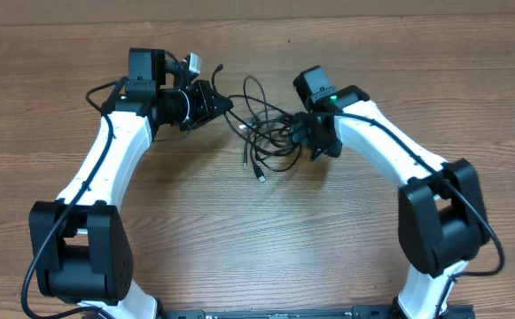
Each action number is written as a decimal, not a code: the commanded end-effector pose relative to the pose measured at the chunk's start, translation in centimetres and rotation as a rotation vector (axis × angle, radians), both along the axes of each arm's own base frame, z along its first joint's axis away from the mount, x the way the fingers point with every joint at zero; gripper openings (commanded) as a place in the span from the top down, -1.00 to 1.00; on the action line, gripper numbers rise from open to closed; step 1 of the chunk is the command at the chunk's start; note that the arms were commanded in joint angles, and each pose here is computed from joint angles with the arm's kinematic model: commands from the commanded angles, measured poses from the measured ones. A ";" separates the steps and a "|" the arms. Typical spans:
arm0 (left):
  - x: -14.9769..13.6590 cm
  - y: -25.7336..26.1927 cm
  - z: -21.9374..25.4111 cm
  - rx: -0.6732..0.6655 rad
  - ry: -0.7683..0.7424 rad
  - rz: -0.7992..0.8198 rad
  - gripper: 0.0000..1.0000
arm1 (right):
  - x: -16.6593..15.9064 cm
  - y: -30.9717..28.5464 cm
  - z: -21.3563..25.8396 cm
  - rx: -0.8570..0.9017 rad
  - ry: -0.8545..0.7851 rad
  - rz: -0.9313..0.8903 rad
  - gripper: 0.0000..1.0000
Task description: Untangle cables
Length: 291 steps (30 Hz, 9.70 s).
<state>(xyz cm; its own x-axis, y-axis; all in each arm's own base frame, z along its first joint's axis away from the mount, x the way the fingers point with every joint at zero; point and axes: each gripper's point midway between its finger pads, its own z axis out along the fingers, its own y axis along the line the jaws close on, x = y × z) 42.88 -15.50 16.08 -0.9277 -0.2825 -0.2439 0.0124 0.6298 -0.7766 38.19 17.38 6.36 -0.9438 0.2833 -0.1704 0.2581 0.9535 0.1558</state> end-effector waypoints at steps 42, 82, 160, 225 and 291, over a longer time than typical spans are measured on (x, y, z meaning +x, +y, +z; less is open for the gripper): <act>-1.5 7.7 -4.2 0.567 0.131 0.305 -0.77 | 0.5 3.1 6.8 0.217 -0.103 0.060 -0.69; -2.9 -1.1 -13.2 0.467 0.417 0.391 -0.25 | -0.1 2.2 6.3 0.172 -0.078 0.046 -0.82; -5.8 1.6 -13.7 0.560 0.613 0.715 -0.08 | 0.0 -4.5 5.3 0.066 -0.009 -0.101 -1.00; 0.4 -2.3 2.5 0.411 0.222 0.400 0.92 | -1.2 8.2 3.2 0.303 -0.095 0.116 -0.76; 0.4 -2.4 -7.1 0.525 0.444 0.401 0.91 | -1.6 5.4 19.0 0.790 -0.355 0.341 0.93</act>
<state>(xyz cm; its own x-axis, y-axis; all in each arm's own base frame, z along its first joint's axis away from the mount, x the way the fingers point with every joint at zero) 42.97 -17.64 10.67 -0.8283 -0.5508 -0.1026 -0.5088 0.8162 -0.2739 36.06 25.12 22.13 -0.9515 0.0954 -0.2926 -0.1840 0.5859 0.7892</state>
